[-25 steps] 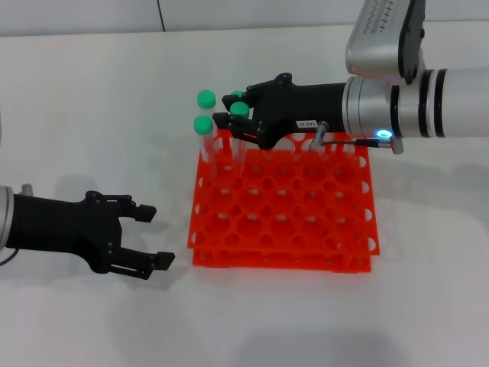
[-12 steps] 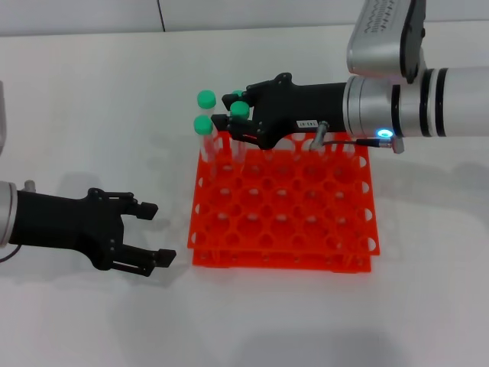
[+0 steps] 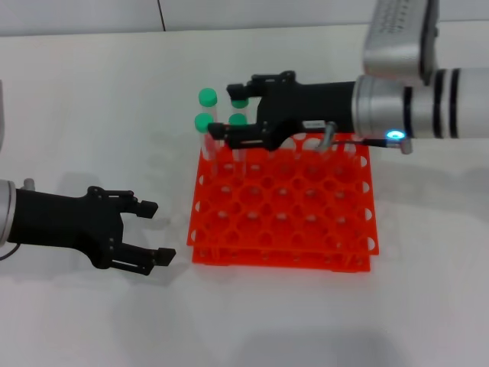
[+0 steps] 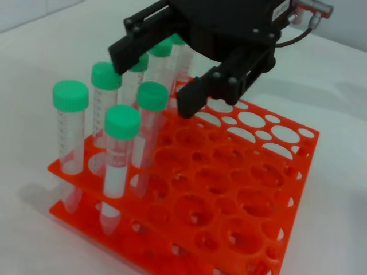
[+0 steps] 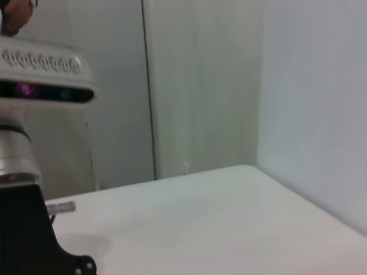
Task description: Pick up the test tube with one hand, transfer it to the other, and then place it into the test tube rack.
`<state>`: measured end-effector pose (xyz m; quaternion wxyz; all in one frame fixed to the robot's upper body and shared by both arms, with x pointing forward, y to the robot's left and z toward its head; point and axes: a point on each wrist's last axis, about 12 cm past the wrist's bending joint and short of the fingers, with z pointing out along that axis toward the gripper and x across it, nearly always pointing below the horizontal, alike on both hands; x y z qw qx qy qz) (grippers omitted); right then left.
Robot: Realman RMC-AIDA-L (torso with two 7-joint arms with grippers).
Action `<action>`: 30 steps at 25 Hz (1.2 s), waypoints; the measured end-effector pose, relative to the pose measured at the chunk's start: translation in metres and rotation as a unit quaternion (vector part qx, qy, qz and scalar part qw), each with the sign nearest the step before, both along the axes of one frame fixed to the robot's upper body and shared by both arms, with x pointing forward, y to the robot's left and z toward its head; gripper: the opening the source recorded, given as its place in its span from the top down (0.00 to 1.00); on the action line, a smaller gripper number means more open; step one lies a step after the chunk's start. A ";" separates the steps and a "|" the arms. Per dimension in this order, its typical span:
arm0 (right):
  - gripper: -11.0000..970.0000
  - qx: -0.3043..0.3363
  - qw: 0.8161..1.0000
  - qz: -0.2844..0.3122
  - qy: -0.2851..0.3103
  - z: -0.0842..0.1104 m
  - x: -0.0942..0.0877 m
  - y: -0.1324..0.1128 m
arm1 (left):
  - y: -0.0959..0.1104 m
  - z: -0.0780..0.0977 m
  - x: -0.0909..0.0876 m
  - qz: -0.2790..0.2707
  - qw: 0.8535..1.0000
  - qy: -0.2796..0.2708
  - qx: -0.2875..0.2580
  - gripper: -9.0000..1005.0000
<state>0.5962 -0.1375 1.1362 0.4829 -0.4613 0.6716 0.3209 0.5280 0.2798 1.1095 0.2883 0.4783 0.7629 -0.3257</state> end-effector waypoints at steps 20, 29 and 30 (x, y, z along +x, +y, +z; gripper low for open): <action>0.28 0.025 0.998 -0.036 0.034 0.011 -0.051 -0.118 | 0.027 0.025 -0.014 0.005 0.998 -0.043 -0.056 0.12; 0.28 -0.029 0.999 -0.020 0.037 0.014 -0.055 -0.133 | 0.035 0.031 -0.024 0.002 0.998 -0.042 -0.046 0.12; 0.28 -0.031 0.999 -0.017 0.035 0.015 -0.055 -0.133 | 0.035 0.031 -0.025 0.002 0.998 -0.041 -0.046 0.12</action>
